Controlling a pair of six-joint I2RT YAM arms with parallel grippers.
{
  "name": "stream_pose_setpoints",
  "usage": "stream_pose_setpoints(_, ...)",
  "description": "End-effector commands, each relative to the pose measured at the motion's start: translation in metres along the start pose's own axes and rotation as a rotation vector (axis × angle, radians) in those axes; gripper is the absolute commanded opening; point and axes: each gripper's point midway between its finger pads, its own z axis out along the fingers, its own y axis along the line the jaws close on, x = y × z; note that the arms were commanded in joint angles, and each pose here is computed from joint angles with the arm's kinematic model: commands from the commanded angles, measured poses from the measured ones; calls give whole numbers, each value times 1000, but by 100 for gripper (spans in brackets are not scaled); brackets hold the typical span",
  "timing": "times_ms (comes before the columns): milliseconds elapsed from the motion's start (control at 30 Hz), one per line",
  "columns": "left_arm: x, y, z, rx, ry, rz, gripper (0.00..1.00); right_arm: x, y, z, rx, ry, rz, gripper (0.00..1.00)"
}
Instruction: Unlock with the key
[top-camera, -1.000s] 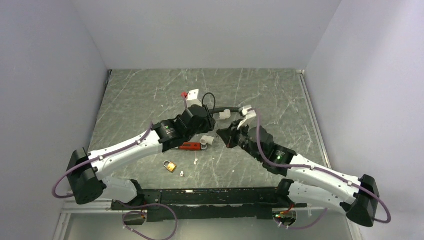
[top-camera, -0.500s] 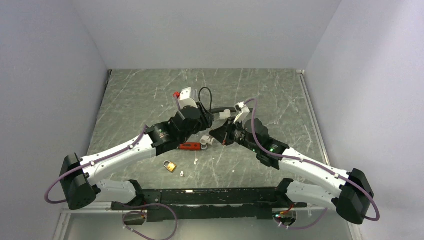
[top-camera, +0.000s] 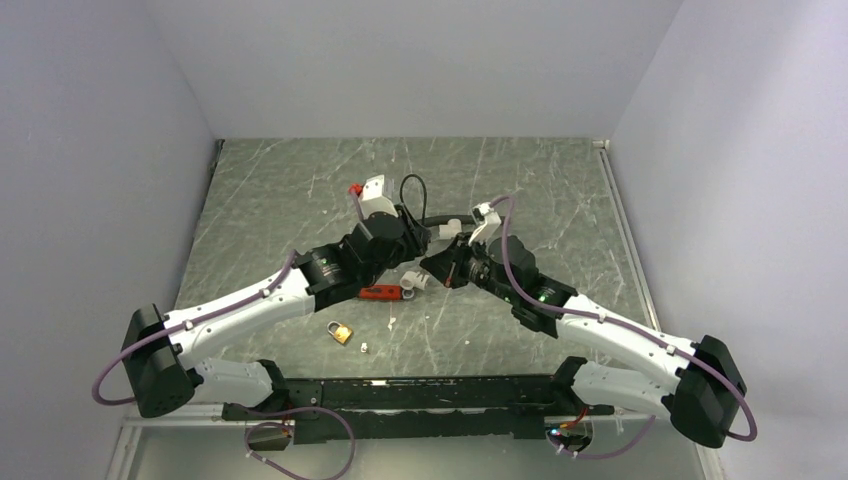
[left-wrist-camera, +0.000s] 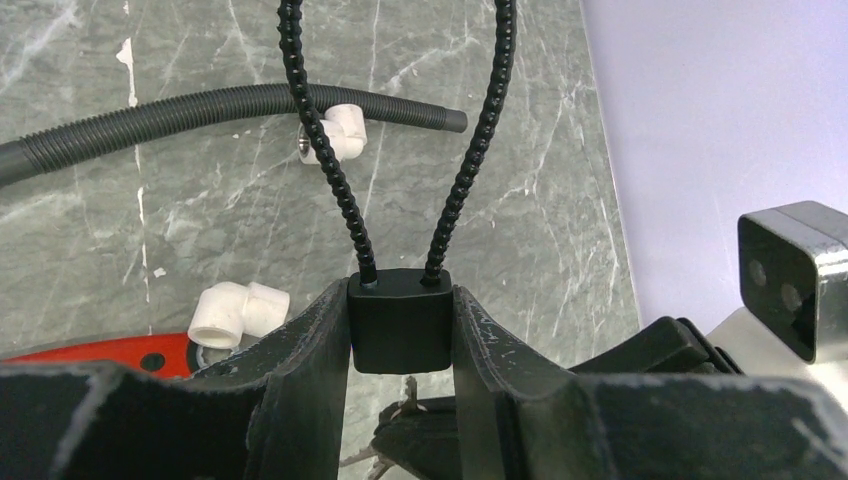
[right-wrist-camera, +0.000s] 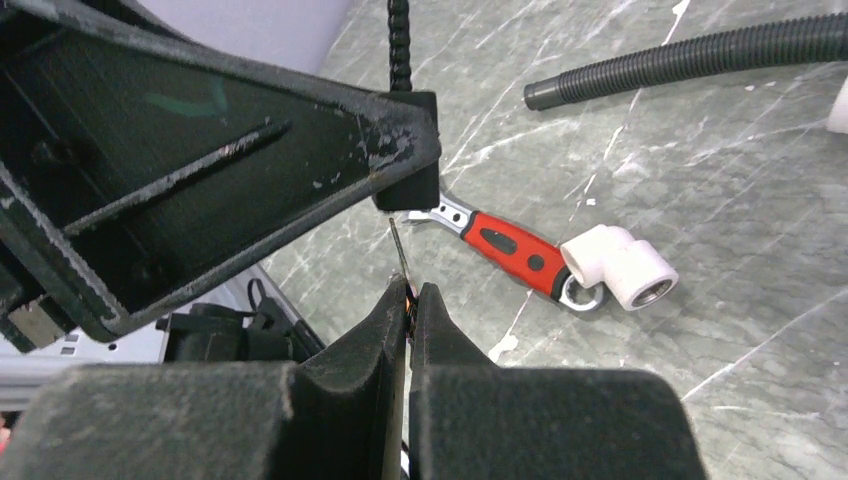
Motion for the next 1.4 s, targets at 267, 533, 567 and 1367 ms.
stream_pose_setpoints(267,-4,-26,0,70,-33,-20,0,-34,6,3,-9,-84,33,0)
stream_pose_setpoints(533,-3,-26,0,71,-35,-16,0,-36,4,2,-10,-96,46,0)
stream_pose_setpoints(567,-3,-26,0,73,-35,-16,0,-37,5,2,-13,-97,50,0)
stream_pose_setpoints(1367,14,-33,-2,89,-47,60,0,-48,12,7,-72,-76,107,0)
